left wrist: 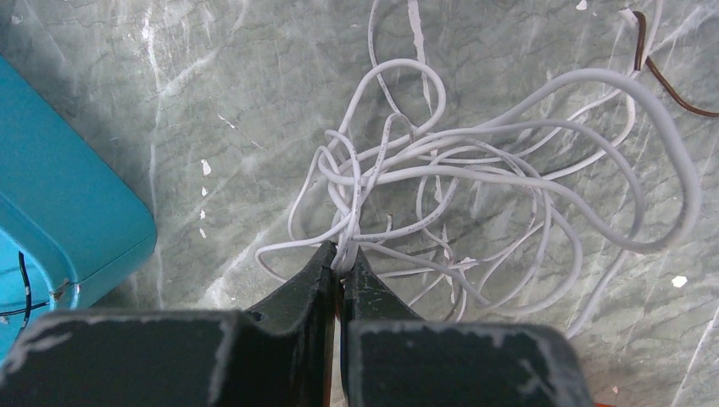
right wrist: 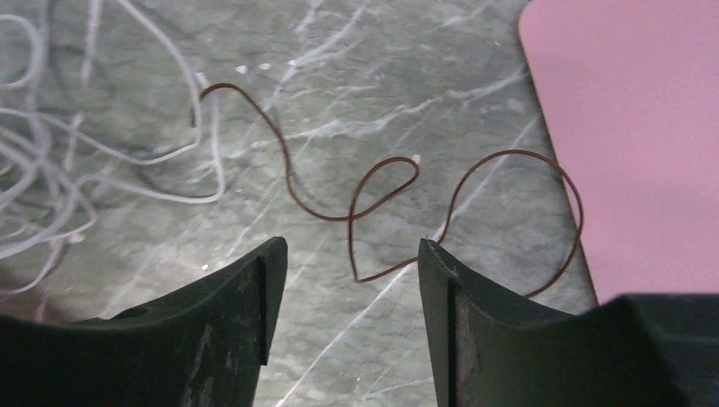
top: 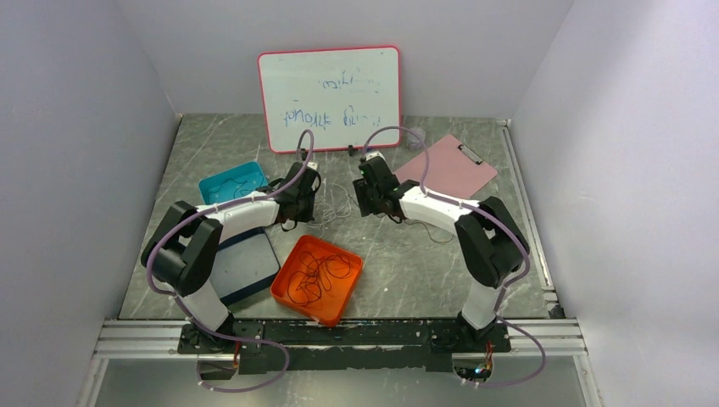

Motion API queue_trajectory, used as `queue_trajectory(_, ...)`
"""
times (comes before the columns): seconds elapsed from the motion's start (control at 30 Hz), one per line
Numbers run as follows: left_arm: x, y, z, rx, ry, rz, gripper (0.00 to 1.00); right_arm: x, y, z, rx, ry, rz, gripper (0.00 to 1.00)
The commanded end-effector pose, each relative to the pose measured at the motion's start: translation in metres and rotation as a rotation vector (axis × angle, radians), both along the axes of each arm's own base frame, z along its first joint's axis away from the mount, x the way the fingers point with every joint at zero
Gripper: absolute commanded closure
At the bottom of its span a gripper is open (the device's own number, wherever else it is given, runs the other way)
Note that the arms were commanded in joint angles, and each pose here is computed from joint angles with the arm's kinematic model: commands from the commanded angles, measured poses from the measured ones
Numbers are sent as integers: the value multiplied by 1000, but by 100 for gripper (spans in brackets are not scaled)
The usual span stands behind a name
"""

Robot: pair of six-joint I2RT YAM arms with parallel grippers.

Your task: Untangle the cables

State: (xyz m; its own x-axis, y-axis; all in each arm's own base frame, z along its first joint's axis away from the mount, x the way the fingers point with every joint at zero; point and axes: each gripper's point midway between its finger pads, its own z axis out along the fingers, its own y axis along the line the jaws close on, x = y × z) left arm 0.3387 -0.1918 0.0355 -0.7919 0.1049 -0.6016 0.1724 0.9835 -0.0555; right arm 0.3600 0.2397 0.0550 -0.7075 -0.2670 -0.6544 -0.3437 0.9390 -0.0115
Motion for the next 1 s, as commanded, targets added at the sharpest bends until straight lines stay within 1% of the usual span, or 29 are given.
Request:
queue_trajectory(0.0,3,-3,6,-29,-17,-5,93,12,-15,-3,-119,-47,-62,42)
queue_trajectory(0.03,3,-3,6,-30,-18,-5,93,13,-16,-6,-129,-46,-64,45)
queue_trajectory(0.13,3,-2,5,-24,-17,-4,93,14,-22,-10,-154,-54,-84,64)
queue_trajectory(0.2,3,-2,5,-22,-15,-3,93,15,-26,-3,-151,-80,-102,76)
queue_trajectory(0.3,4,-3,3,-20,-12,-5,93,15,-34,11,-154,-122,-122,99)
queue_trajectory(0.4,5,-5,1,-23,-5,-14,93,14,-50,23,-190,-149,-153,100)
queue_trajectory(0.5,5,-6,-1,-19,4,-19,93,12,-77,35,-226,-165,-220,100)
queue_trajectory(0.7,5,-5,-5,-9,12,-22,93,8,-129,63,-206,-236,-398,100)
queue_trajectory(0.97,4,-2,-6,3,14,-14,93,5,-216,43,-190,-159,-610,100)
